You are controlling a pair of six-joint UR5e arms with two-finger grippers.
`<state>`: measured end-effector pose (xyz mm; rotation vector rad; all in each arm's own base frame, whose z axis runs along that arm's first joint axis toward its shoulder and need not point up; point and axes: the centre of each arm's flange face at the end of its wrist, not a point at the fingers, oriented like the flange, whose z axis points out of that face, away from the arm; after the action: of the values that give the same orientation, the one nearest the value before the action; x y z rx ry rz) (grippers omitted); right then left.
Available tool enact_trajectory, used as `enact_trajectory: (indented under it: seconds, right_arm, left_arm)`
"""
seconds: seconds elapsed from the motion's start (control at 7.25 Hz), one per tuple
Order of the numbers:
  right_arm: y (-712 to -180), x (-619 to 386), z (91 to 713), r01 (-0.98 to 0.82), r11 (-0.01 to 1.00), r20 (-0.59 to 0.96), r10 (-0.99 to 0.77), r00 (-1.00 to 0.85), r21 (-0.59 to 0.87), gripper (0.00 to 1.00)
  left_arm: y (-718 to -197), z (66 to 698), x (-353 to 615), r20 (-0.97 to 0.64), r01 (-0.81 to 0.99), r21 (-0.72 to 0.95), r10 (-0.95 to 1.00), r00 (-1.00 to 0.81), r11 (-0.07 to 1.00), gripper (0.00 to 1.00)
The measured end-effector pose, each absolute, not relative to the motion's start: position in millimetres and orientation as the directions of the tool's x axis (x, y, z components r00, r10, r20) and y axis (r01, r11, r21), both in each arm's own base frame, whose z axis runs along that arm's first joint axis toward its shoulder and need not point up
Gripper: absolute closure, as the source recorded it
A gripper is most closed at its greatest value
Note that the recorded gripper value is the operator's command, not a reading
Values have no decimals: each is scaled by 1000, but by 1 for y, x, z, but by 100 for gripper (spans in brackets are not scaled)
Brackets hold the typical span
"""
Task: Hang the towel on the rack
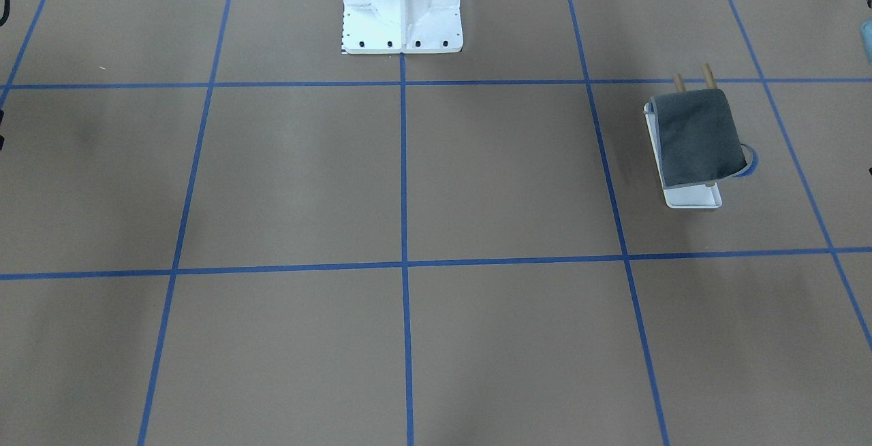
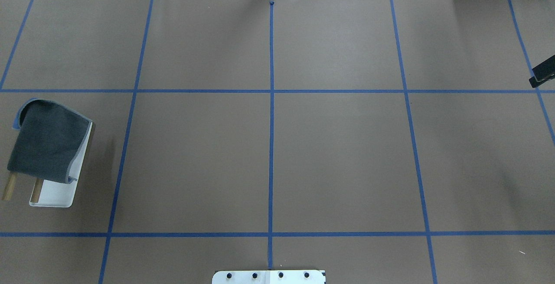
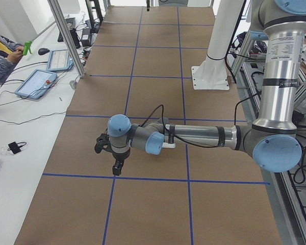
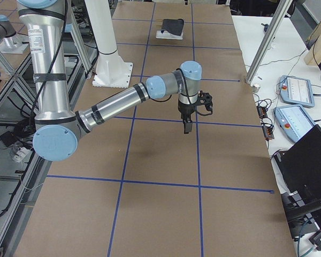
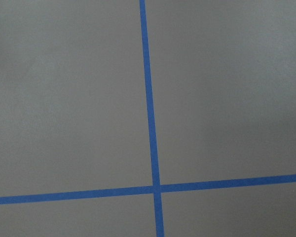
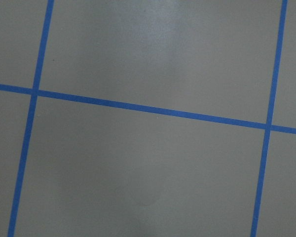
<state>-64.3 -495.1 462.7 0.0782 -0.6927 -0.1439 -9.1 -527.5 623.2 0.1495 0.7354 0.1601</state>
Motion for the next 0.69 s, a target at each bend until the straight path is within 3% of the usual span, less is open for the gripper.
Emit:
enact_trajectory:
  seconds: [0.69]
  right_arm:
    - [-494, -40, 554, 211, 976, 664, -191, 723, 51, 0]
  left_arm:
    - [-523, 603, -12, -701, -108, 106, 151, 697, 989, 2]
